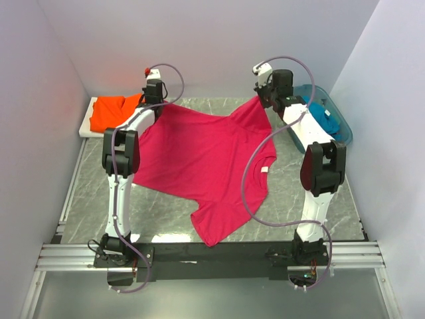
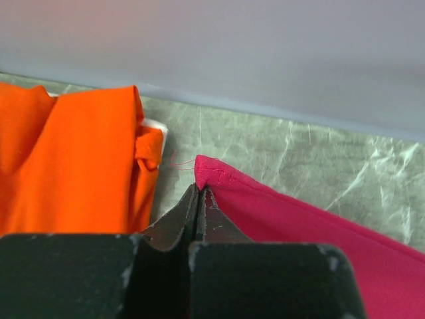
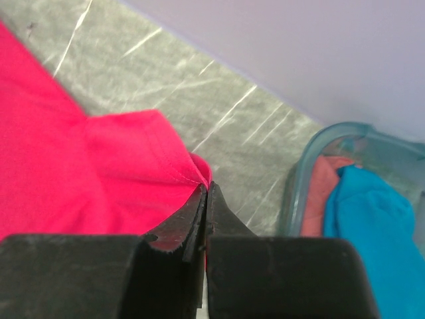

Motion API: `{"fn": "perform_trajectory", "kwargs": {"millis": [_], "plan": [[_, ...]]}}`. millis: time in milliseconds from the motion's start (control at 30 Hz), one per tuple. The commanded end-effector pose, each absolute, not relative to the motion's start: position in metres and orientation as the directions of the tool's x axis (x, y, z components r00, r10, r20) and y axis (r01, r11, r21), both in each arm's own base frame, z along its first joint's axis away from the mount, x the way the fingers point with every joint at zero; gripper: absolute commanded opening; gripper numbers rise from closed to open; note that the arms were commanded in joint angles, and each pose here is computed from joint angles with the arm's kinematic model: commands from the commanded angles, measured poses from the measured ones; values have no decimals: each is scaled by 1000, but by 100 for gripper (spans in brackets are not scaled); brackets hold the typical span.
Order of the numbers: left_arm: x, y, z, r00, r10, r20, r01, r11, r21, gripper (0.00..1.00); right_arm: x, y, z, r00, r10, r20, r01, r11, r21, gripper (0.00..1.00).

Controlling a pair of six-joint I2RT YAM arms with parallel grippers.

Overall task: Fold and stack the t-shirts
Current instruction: Fold the tshirt

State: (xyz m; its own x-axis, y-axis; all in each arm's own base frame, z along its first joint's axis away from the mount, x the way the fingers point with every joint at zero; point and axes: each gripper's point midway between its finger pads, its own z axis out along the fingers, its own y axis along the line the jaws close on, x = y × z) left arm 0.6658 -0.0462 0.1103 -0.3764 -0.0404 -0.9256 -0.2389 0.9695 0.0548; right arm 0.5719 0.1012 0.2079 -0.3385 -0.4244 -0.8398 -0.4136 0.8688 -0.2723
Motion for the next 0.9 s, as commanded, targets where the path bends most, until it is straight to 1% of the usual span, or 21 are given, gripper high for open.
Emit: {"fn": "perform_trajectory", "kwargs": {"millis": [0,300,867], "plan": [[673,-51,154,-287,-35,-957,-203,979,25,0,568,108,234,-281,-403,-871,-418,868,-266,0],[669,-47,135,-322,-26,-946,-208,977,44,0,555,110,230,-280,-403,-872,-441,860,-256,0],[666,-30,141,-301,-49,-952,-252,967,29,0,503,110,237,-247,-406,-880,-482,839,-251,0]]}}
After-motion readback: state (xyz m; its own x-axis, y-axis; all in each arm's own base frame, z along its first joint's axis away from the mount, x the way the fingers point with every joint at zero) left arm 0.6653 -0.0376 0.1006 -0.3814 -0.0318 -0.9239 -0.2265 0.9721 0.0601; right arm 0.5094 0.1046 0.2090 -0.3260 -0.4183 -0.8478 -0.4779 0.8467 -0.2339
